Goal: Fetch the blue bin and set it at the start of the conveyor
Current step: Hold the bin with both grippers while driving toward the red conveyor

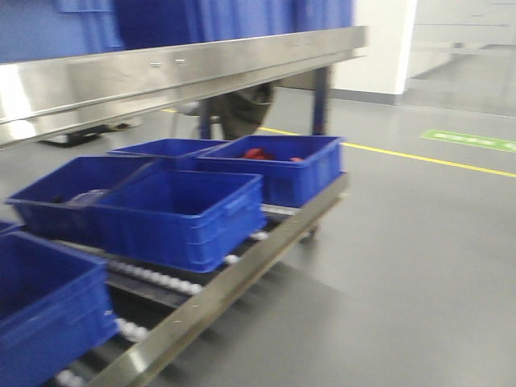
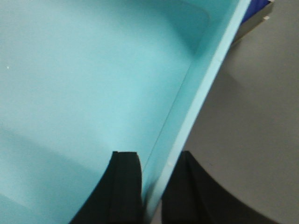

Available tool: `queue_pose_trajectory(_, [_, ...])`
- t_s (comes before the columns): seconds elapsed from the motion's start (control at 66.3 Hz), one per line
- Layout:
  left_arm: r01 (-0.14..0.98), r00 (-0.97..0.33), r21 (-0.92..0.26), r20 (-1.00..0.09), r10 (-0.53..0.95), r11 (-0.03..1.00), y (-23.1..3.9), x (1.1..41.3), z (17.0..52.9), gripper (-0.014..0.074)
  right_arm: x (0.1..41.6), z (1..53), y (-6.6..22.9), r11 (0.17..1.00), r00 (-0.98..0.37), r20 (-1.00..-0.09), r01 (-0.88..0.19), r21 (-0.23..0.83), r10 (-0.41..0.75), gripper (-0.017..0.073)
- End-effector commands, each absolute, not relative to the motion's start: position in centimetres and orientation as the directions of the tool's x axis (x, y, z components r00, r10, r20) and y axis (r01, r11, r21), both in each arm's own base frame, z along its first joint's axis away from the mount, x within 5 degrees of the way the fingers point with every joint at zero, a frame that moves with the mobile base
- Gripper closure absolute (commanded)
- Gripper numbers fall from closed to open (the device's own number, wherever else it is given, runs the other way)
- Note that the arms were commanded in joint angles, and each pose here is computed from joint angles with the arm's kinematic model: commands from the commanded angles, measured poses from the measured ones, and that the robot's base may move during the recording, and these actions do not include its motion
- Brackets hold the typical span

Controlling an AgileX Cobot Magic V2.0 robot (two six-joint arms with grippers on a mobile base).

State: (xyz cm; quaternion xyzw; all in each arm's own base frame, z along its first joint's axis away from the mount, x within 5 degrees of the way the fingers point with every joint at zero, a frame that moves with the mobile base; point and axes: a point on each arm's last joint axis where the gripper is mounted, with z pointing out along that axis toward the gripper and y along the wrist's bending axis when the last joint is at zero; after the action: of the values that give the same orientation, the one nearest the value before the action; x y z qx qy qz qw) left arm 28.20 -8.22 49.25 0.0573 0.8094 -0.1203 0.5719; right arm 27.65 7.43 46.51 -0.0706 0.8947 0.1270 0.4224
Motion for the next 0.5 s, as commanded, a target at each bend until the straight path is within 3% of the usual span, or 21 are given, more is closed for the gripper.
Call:
queue_pose_trajectory(0.0, [0.247, -0.256, -0.175, -0.96, -0.11, 0.953, -8.2, 27.71, 50.71, 0.0705, 27.38, 47.04, 6.85, 0.966, -0.602, -0.796, -0.235, 0.107, -0.058, 0.0711])
queue_pose_trajectory(0.483, [0.247, -0.256, -0.175, -0.96, -0.11, 0.953, -8.2, 27.71, 50.71, 0.0705, 27.38, 47.04, 6.85, 0.966, -0.602, -0.796, -0.235, 0.107, -0.058, 0.0711])
